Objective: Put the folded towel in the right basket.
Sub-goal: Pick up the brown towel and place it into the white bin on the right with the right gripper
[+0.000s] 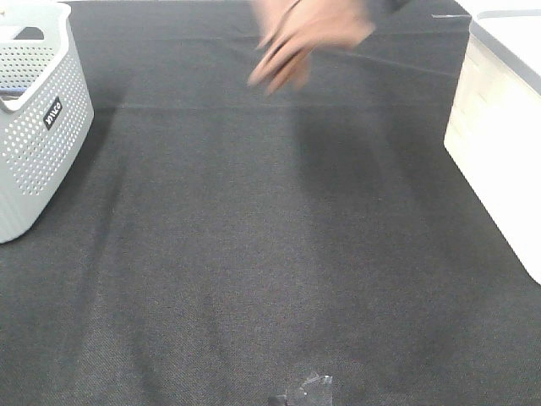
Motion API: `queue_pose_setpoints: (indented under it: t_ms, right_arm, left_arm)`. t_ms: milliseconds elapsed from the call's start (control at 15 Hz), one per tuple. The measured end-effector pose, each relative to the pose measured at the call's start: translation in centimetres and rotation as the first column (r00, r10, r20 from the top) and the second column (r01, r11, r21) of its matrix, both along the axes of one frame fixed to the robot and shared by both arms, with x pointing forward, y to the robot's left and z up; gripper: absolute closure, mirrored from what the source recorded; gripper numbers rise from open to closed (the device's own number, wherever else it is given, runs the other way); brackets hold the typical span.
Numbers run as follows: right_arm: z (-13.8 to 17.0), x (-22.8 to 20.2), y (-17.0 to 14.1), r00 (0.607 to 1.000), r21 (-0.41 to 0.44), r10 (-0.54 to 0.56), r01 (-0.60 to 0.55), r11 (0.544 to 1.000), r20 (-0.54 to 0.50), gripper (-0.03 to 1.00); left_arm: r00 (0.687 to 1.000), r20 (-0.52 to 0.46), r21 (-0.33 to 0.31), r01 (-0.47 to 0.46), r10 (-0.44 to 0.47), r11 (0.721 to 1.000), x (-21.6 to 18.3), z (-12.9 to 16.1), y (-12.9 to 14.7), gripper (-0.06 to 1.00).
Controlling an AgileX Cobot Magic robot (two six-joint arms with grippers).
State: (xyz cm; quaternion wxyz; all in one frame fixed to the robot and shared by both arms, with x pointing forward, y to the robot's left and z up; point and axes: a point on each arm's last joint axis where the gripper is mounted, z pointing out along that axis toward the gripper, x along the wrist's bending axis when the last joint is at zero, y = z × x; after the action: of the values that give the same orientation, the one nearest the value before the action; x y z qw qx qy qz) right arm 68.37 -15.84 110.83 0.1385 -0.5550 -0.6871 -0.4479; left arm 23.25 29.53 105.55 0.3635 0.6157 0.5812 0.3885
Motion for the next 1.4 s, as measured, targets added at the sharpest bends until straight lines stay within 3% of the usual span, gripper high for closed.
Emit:
queue_pose_setpoints:
  t_ms: [133, 267, 400, 600, 667, 867, 1200, 1267, 1333, 1400]
  right_arm:
    - [5.5, -1.7, -6.9, 0.982, -0.036, -0.137, 0.143, 0.989, 0.132, 0.77]
    - [8.4, -3.5, -12.2, 0.952, -0.094, -0.235, 0.257, 0.962, 0.195, 0.77]
    - [9.8, -5.2, -18.0, 0.900, -0.190, -0.355, 0.406, 0.894, 0.254, 0.77]
    - [9.4, -6.3, -23.1, 0.848, -0.328, -0.452, 0.526, 0.785, 0.278, 0.77]
    - [9.4, -6.3, -23.1, 0.848, -0.328, -0.452, 0.526, 0.785, 0.278, 0.77]
    - [6.8, -5.4, -25.7, 0.836, -0.510, -0.488, 0.543, 0.667, 0.253, 0.77]
    - [0.7, -2.4, -27.5, 0.844, -0.589, -0.523, 0.486, 0.646, 0.122, 0.76]
    - [0.2, -2.2, -27.7, 0.844, -0.606, -0.524, 0.478, 0.636, 0.115, 0.65]
    - [-0.2, -2.1, -28.0, 0.844, -0.628, -0.524, 0.469, 0.621, 0.112, 0.28]
    - [-0.3, -2.1, -28.1, 0.844, -0.639, -0.524, 0.466, 0.612, 0.113, 0.11]
  left_arm:
    - [1.000, 0.000, 0.000, 0.000, 0.000, 1.000, 0.0, 0.0, 0.0, -0.05]
    - [1.000, 0.000, 0.000, 0.000, 0.000, 1.000, 0.0, 0.0, 0.0, -0.05]
    - [1.000, 0.000, 0.000, 0.000, 0.000, 1.000, 0.0, 0.0, 0.0, -0.05]
    - [1.000, 0.000, 0.000, 0.000, 0.000, 1.000, 0.0, 0.0, 0.0, -0.05]
    - [1.000, 0.000, 0.000, 0.000, 0.000, 1.000, 0.0, 0.0, 0.0, -0.05]
    - [1.000, 0.000, 0.000, 0.000, 0.000, 1.000, 0.0, 0.0, 0.0, -0.05]
    - [1.000, 0.000, 0.000, 0.000, 0.000, 1.000, 0.0, 0.0, 0.0, -0.05]
    - [1.000, 0.000, 0.000, 0.000, 0.000, 1.000, 0.0, 0.0, 0.0, -0.05]
    - [1.000, 0.000, 0.000, 0.000, 0.000, 1.000, 0.0, 0.0, 0.0, -0.05]
    - [1.000, 0.000, 0.000, 0.000, 0.000, 1.000, 0.0, 0.0, 0.0, -0.05]
